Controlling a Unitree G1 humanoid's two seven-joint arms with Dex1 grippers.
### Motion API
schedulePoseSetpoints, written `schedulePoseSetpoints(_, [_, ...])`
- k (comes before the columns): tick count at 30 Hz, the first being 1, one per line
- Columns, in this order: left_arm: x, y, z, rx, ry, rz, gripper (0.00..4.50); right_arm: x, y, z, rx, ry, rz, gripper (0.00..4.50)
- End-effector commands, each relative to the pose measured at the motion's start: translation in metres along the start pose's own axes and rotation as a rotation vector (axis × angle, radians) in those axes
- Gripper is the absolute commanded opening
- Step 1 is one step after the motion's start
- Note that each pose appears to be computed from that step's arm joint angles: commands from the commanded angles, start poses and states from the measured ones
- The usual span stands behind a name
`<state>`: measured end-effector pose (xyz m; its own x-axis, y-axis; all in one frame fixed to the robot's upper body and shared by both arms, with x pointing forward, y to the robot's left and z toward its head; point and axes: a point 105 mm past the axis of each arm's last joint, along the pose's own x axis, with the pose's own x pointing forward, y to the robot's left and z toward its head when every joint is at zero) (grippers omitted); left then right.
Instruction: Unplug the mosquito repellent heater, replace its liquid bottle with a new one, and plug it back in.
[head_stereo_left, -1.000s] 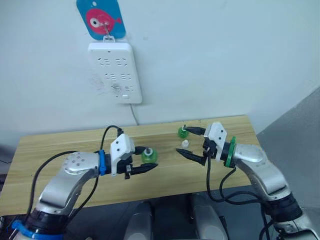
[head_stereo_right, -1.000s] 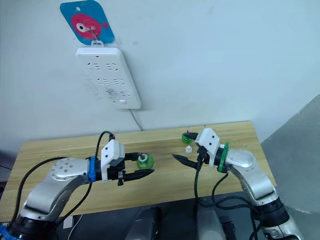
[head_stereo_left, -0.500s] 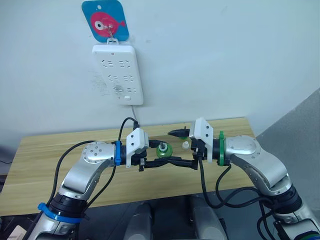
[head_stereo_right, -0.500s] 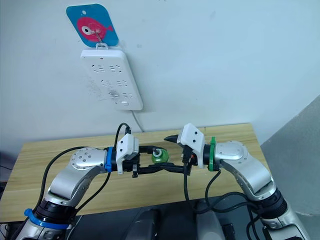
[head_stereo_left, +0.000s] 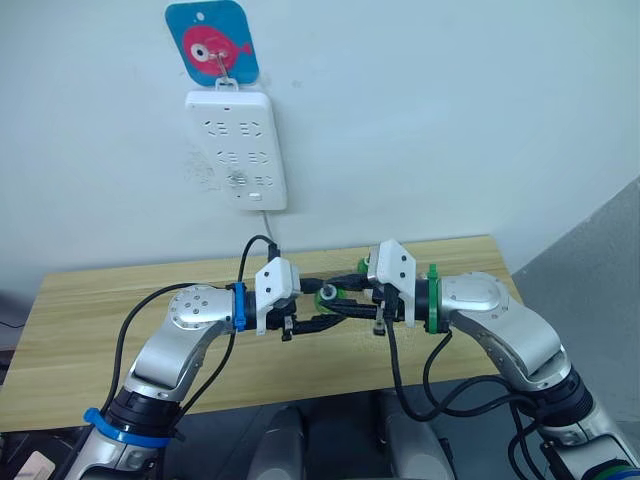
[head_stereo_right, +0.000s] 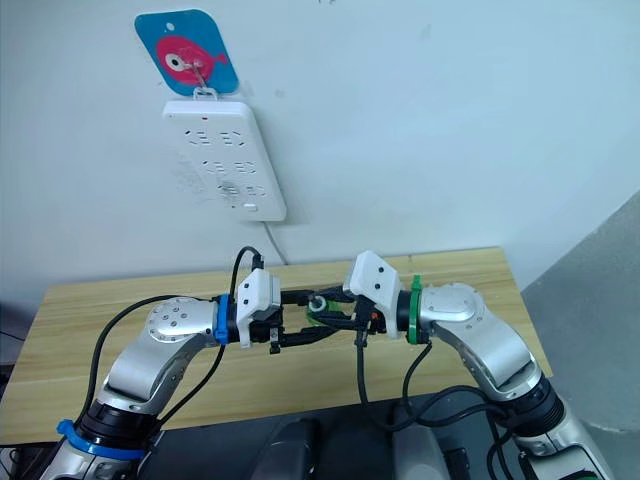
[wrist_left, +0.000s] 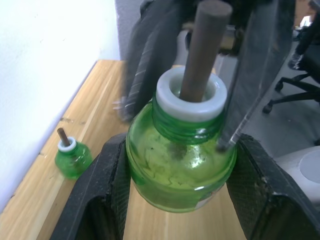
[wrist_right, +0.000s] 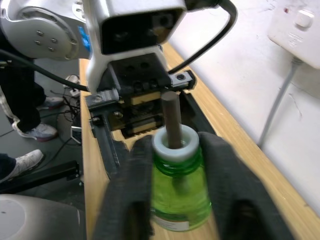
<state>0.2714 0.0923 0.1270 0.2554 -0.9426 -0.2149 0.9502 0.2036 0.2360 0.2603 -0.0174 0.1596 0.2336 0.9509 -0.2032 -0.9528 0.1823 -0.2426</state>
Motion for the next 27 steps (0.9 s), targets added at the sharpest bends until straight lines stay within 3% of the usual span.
schedulePoseSetpoints(1, [0.0, -0.003, 0.012, 0.047, -0.049, -0.012, 2.31, 0.0, 0.001, 0.003, -0.027, -0.011, 0.004, 0.8])
schedulePoseSetpoints(8, [0.001, -0.001, 0.013, 0.018, -0.068, 0.0, 2.31, -0.002, -0.002, 0.007, -0.018, -0.037, -0.007, 0.8])
schedulePoseSetpoints(12, [-0.01, 0.013, -0.008, -0.057, -0.012, 0.098, 3.55, -0.013, -0.01, 0.022, 0.03, -0.11, -0.038, 0.8])
schedulePoseSetpoints(14, [-0.013, 0.012, -0.013, -0.141, -0.022, 0.113, 3.81, -0.019, -0.015, 0.029, 0.108, -0.158, -0.055, 0.8])
schedulePoseSetpoints(20, [-0.01, 0.011, 0.009, -0.463, -0.207, 0.163, 3.81, -0.039, -0.039, 0.042, 0.434, -0.346, -0.177, 0.8])
schedulePoseSetpoints(27, [-0.008, 0.002, 0.044, -0.805, -0.435, 0.104, 3.81, -0.057, -0.056, 0.046, 0.782, -0.544, -0.244, 0.8])
